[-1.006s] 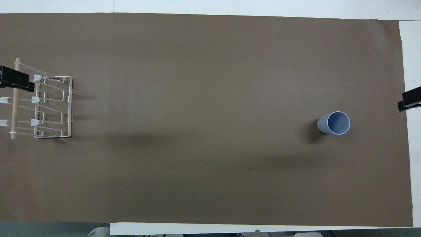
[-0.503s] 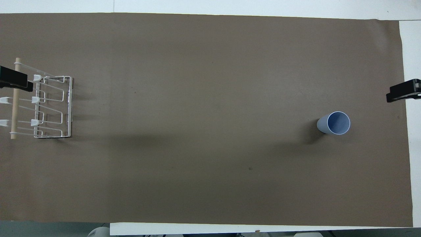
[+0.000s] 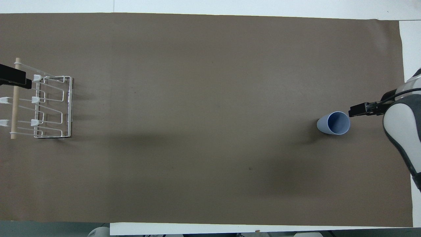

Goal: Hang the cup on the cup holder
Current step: 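Grasp the light blue cup rim with the right gripper, then lift the cup with the right gripper while the left gripper approaches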

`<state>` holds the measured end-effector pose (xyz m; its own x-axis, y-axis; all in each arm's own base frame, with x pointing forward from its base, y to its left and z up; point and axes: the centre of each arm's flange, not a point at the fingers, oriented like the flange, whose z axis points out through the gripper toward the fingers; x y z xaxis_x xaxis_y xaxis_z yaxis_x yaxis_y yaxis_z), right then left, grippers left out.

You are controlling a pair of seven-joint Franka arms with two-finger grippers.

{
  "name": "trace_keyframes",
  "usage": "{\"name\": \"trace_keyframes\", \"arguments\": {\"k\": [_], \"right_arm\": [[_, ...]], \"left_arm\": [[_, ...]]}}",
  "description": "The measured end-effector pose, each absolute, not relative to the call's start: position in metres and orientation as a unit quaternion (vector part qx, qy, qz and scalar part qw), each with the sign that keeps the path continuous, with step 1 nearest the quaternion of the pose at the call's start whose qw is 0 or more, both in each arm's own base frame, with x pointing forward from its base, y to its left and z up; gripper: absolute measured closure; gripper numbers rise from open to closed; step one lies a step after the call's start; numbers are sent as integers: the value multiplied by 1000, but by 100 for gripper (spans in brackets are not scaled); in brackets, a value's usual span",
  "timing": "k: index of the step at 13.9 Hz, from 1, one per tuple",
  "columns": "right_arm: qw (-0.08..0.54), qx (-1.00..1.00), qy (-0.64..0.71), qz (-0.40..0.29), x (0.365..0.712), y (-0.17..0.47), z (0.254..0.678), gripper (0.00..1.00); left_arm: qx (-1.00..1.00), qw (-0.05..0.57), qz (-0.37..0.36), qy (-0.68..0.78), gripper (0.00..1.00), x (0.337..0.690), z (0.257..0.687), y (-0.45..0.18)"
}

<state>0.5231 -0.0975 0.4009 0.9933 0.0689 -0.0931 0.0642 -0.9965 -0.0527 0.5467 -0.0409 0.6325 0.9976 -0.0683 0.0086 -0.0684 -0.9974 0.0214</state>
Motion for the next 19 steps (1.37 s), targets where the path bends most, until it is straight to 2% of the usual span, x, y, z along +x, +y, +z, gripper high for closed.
{"name": "trace_keyframes", "arguments": {"k": [2, 5, 6, 8, 13, 16, 19], "right_arm": [[27, -996, -61, 57, 524, -93, 376, 5], [28, -994, -84, 61, 520, -91, 360, 8], [27, -994, -86, 56, 520, -91, 357, 15], [24, -994, -91, 48, 520, -87, 353, 43], [24, -994, -100, 48, 522, -77, 352, 94], [28, -992, -107, 61, 526, -78, 363, 96], [96, -988, -93, 78, 543, -67, 430, 96]], "left_arm": [[999, 11, 5, -34, 0, 547, 633, -41], [999, 11, 6, -35, 0, 547, 633, -41], [999, 11, 6, -35, 0, 547, 633, -41], [999, 11, 6, -35, 0, 547, 633, -41], [999, 11, 6, -34, 0, 547, 633, -41], [999, 11, 6, -32, 0, 547, 633, -41], [999, 11, 6, -32, 0, 547, 633, -42]]}}
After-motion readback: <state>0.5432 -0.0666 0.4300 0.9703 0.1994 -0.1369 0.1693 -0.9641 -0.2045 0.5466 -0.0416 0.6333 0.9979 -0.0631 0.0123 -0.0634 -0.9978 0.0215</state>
